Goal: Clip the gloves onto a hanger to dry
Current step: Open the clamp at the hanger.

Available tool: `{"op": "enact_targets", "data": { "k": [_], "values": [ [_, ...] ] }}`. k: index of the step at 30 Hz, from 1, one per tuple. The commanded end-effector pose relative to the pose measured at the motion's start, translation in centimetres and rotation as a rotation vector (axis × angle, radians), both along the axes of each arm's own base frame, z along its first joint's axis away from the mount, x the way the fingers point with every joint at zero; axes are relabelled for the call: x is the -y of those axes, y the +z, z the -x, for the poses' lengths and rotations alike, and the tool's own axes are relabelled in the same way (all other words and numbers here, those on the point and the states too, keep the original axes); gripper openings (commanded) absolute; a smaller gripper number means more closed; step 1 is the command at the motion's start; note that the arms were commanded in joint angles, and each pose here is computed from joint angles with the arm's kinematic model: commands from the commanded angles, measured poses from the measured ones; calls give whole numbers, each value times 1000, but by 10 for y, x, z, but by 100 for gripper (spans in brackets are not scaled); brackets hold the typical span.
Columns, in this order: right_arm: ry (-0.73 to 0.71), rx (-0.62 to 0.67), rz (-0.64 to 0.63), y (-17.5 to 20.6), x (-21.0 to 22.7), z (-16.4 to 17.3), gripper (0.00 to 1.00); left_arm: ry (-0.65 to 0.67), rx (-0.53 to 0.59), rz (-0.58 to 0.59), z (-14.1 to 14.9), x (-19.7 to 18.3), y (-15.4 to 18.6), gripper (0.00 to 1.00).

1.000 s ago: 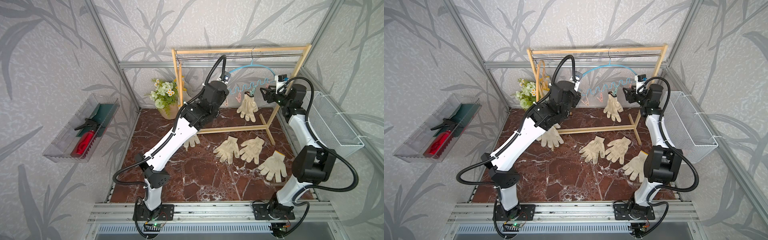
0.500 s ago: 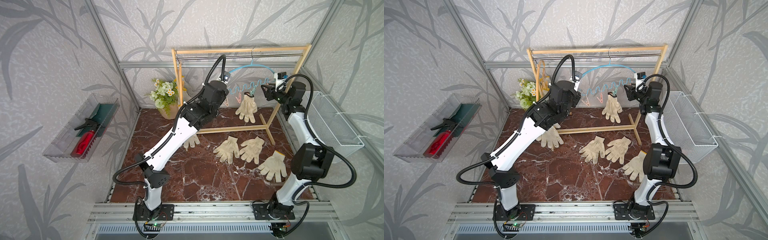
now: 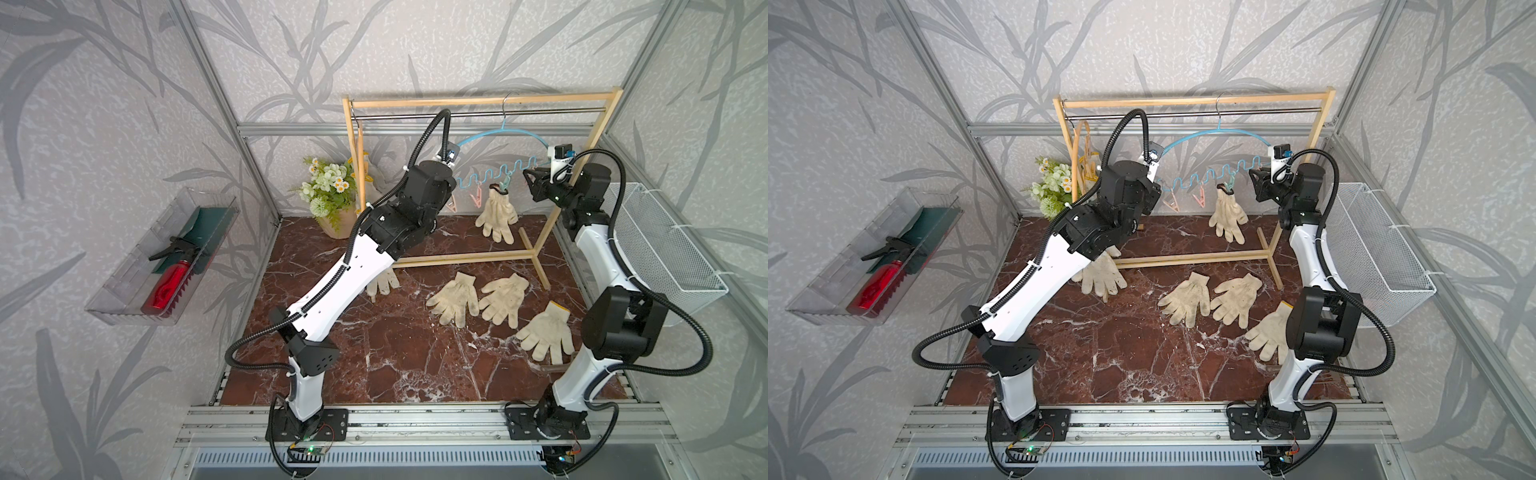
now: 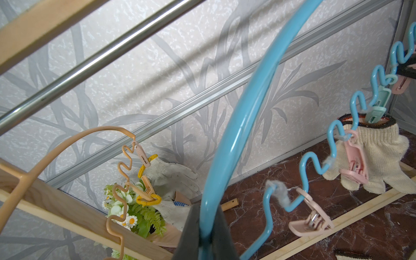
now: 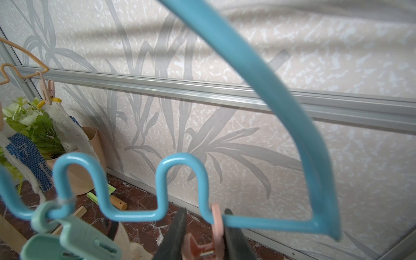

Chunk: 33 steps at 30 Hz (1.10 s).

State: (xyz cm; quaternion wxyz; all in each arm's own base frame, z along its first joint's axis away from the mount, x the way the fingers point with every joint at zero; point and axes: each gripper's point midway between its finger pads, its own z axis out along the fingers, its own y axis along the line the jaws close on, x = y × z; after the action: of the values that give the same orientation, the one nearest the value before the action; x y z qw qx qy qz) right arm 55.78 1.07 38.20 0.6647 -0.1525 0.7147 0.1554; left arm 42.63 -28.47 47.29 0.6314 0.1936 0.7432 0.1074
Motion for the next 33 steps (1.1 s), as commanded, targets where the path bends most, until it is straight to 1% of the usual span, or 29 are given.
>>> {"op": "enact_targets", "data": {
  "k": [1,2,3,7,10,12,17,20,25,28,30,33],
  "values": [
    [20,24,-1,9,-6,2,19,-31,-32,12,9,-5,-1,26],
    [21,21,-2,8,-7,2,19,-45,-35,25,12,-4,0,35],
    [20,21,-2,8,-6,2,19,-65,-38,46,16,-4,2,38],
    [18,19,-9,6,-7,2,19,-132,-50,138,31,-3,9,42],
    [18,16,-12,6,-7,2,18,-192,-78,199,45,-2,9,51],
    [16,17,-11,5,-7,3,18,-231,-105,239,55,0,4,55],
    [9,15,-14,3,-6,3,19,-295,-154,294,82,-1,-20,56],
    [10,12,-21,3,-6,3,19,-314,-227,290,93,2,-52,54],
    [9,16,-25,5,-6,4,19,-326,-410,277,112,19,-136,49],
    [8,19,-25,6,-6,4,19,-327,-526,294,121,33,-186,46],
    [8,22,-27,7,-6,5,19,-327,-595,290,124,45,-217,44],
    [11,23,-32,7,-7,5,19,-315,-681,272,120,63,-259,43]
  ]
}}
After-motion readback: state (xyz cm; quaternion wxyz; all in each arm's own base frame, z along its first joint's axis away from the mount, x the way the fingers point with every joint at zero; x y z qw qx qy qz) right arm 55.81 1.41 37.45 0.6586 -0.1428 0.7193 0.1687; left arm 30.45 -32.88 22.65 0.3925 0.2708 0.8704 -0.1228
